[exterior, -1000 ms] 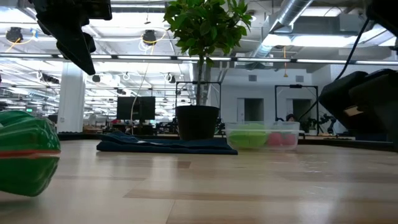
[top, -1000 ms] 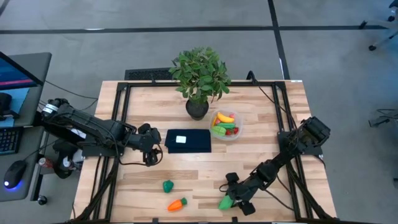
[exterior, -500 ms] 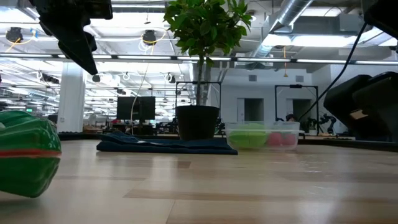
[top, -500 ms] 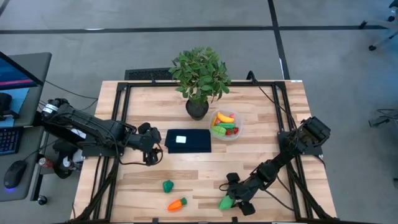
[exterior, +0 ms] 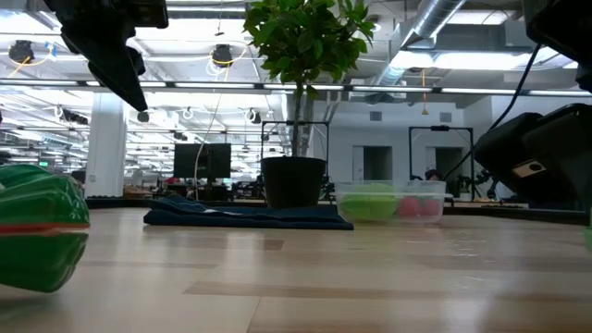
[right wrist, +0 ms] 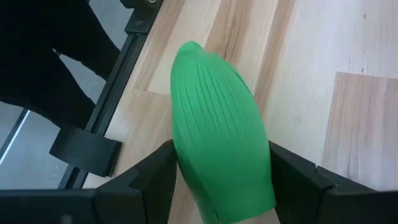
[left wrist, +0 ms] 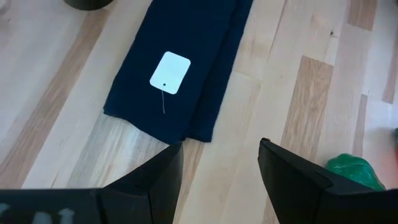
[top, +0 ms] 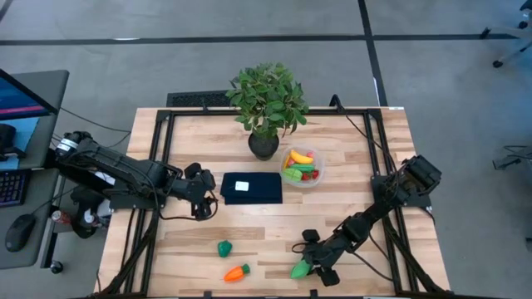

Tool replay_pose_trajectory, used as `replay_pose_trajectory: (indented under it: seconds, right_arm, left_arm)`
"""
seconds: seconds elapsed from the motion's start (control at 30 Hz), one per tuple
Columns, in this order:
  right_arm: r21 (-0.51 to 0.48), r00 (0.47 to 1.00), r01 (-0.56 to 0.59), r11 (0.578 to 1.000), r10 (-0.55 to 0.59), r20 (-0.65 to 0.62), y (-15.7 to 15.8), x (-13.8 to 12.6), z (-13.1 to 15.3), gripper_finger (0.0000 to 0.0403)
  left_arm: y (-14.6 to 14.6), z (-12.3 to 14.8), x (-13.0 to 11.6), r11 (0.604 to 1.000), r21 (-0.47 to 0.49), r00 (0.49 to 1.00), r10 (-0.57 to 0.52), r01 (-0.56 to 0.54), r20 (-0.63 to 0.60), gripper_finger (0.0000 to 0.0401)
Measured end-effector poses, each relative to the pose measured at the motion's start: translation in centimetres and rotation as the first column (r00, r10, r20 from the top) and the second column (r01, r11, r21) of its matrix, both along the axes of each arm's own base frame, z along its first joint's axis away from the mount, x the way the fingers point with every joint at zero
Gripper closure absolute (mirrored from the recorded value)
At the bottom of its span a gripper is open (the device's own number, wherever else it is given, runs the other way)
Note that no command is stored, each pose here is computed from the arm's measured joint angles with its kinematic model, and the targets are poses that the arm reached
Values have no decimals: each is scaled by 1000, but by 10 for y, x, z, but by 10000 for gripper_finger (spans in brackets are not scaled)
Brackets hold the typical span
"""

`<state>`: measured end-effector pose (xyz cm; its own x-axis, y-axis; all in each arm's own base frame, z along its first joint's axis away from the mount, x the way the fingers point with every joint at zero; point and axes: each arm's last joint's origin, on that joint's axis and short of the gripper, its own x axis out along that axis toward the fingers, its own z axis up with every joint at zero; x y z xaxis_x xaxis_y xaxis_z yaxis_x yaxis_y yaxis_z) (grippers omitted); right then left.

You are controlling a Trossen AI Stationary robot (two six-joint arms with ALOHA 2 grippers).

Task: Pick and placing Produce into tupperware
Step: Put the green corn into the transparent container

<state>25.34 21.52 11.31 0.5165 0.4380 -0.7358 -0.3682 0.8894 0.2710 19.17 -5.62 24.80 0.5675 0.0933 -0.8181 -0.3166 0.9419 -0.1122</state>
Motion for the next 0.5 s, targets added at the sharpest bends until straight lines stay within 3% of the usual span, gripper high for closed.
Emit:
replay_pose_trajectory:
  seconds: [0.5]
  right_arm:
    - [0, 1000, 0, 1000, 0, 0, 0, 0, 0, 175]
  left_arm:
    - [0, 0, 0, 1000, 8, 1000, -4, 4, 0, 205]
